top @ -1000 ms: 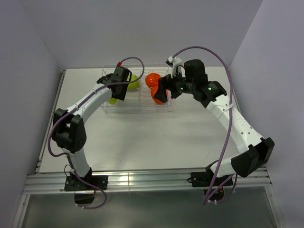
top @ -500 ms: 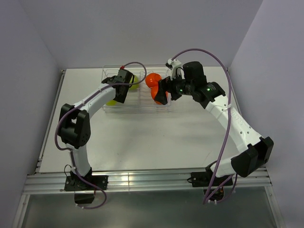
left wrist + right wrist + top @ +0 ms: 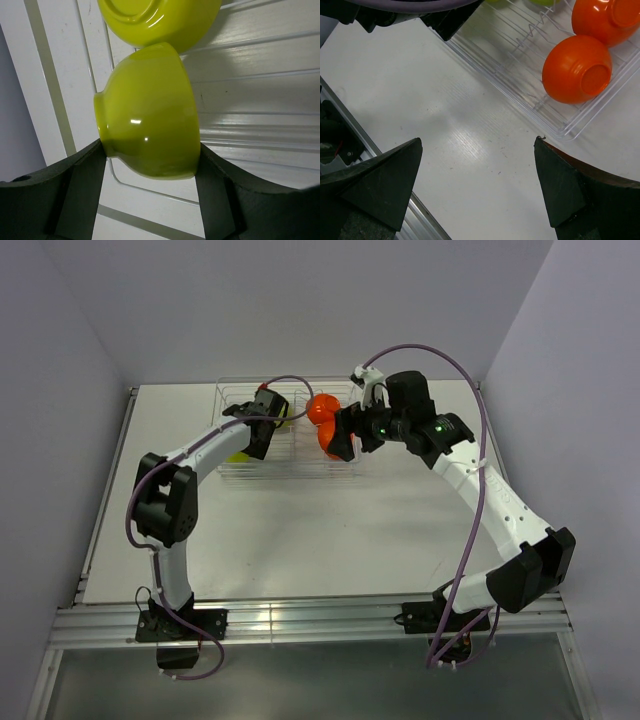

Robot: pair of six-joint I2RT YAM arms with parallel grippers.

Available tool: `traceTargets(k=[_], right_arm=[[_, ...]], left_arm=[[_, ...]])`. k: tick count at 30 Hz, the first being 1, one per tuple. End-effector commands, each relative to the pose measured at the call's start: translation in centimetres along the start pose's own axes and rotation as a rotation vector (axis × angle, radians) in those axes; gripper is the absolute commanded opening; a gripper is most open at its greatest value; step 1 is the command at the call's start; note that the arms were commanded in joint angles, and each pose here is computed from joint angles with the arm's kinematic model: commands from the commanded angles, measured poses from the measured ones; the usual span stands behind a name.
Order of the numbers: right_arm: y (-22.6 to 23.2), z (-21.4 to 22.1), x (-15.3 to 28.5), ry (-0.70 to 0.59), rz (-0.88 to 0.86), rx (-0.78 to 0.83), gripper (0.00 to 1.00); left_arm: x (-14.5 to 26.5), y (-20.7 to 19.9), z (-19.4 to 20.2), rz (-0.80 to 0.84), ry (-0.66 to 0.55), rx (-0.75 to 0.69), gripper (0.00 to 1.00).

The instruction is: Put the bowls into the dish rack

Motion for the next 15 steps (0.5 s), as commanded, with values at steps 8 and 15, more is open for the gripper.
traceTargets(k=[8,15], right_arm=[[-0.3,-0.5,0.9,-0.031,0.004,0.015,1.00],[-0.4,-0.6,0.9,-0.032,0.006,0.014,1.00]], left_arm=[[-0.4,-0.3,-0.6,-0.014,-0.001,-0.002,0.13],[-0.2,-0.9,-0.5,0.025,0.003,-0.006,0.36]])
Point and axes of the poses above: each gripper's point midway between its finger pads, its own x axis back along the fingers, its own y axis along the line the jaws close on, z = x × y, the point moved 3 cm from there along x, back along the fingers, and after that the axes turned 5 degrees about -x, right-handed, at the moved point
